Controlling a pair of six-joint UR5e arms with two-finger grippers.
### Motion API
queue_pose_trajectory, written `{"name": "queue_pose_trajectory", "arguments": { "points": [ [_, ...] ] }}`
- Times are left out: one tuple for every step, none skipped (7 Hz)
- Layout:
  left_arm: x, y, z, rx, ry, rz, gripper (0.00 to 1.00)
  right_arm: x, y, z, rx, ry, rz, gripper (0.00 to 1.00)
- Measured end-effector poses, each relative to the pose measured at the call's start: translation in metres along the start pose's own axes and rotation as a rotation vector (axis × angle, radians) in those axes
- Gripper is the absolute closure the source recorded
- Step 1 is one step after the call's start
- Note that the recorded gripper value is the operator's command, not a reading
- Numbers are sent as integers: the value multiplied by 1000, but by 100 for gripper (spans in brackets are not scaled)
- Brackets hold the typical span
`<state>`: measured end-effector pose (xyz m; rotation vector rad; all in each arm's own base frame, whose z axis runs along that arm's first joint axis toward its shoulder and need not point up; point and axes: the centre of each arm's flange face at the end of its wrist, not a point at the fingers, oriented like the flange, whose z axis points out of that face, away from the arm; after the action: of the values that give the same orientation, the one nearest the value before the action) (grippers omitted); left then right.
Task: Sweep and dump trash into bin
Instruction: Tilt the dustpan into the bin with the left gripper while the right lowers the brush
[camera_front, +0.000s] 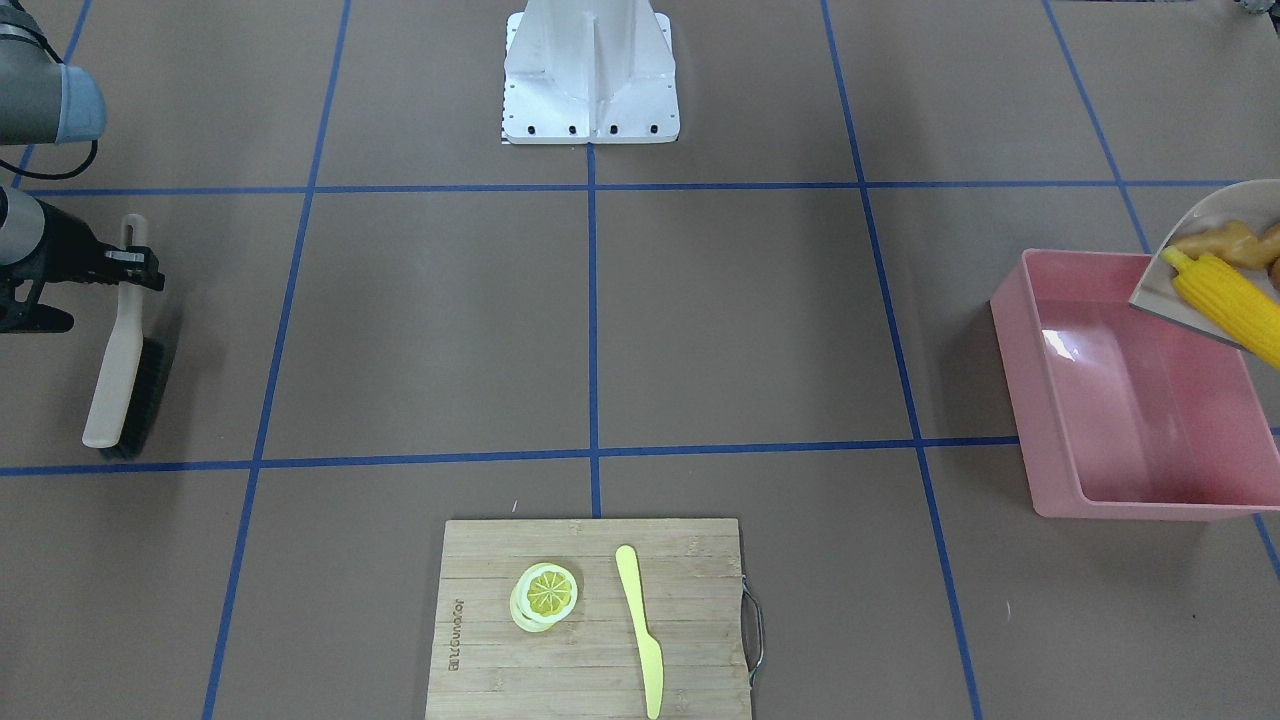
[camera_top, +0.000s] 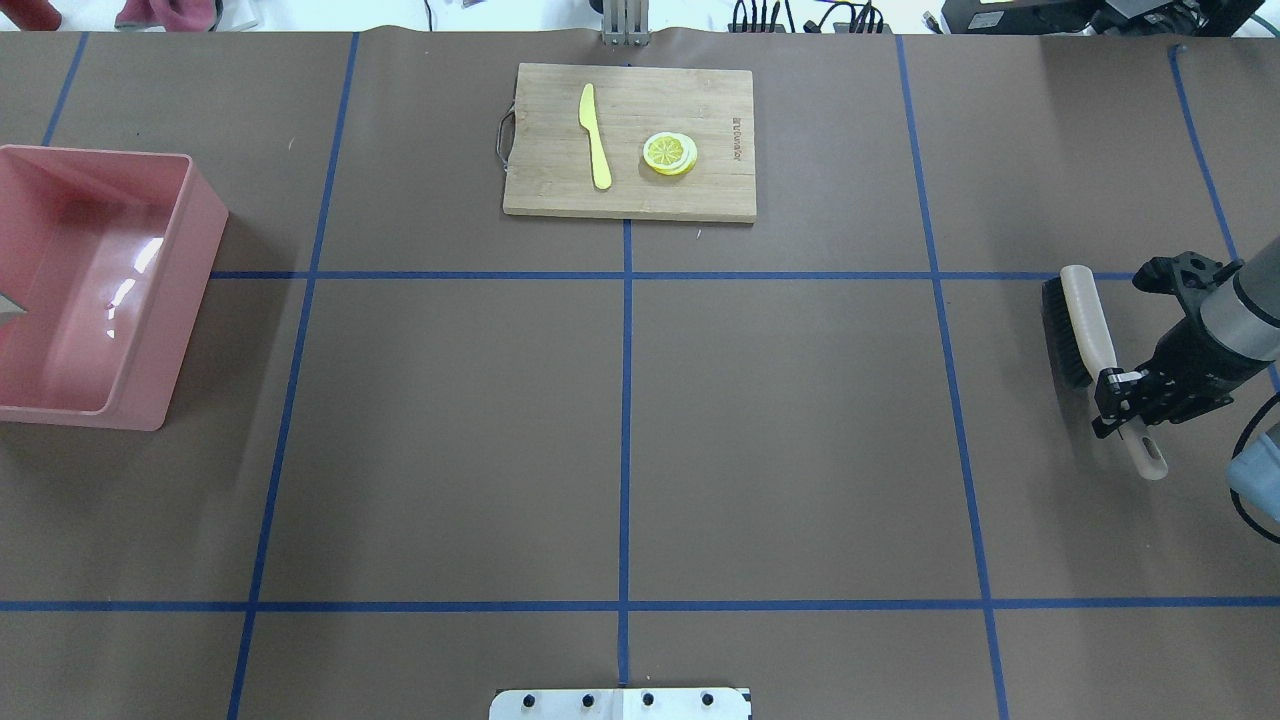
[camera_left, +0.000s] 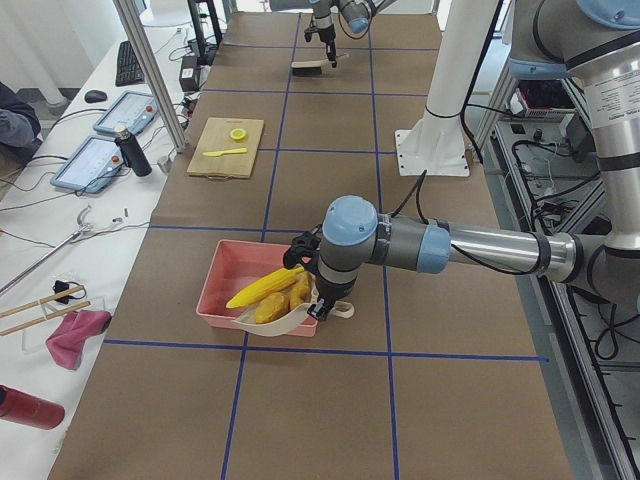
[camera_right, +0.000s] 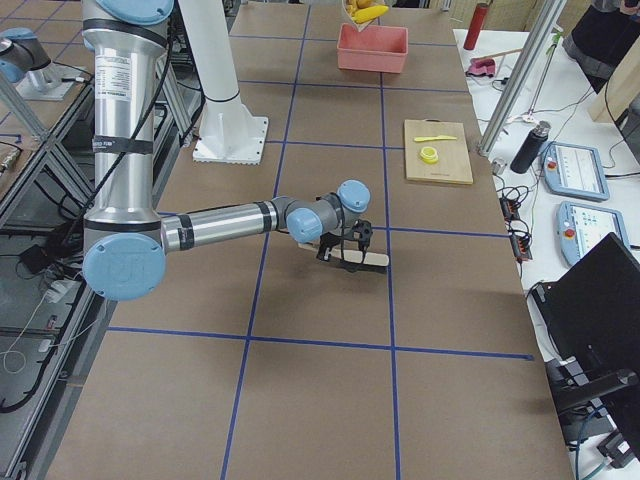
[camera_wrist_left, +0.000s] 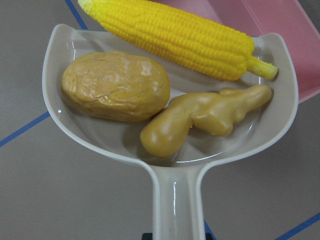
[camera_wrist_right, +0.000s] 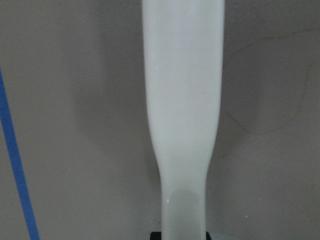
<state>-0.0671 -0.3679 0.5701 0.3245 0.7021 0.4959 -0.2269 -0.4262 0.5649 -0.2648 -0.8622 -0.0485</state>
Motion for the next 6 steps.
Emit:
{"name": "queue_pose_trajectory", "arguments": {
  "points": [
    [5,-15,4,-25,-6,31,100,-2,1,2,-11,-2,0,58],
    [13,-31,13,-62,-18,70,100,-2,2,5,-17,0,1,40],
    [17,-41,18,-89,-28,94,100,-1,2,7,-22,2,3,29],
    [19,-45,19,-99,-32,124,100,0,2,9,-24,4,3,7],
    [18,-46,15,-96,-36,156,100,1,2,9,-24,4,3,0],
    [18,-46,8,-84,-41,172,100,1,1,9,-23,5,-1,0]
  ]
}}
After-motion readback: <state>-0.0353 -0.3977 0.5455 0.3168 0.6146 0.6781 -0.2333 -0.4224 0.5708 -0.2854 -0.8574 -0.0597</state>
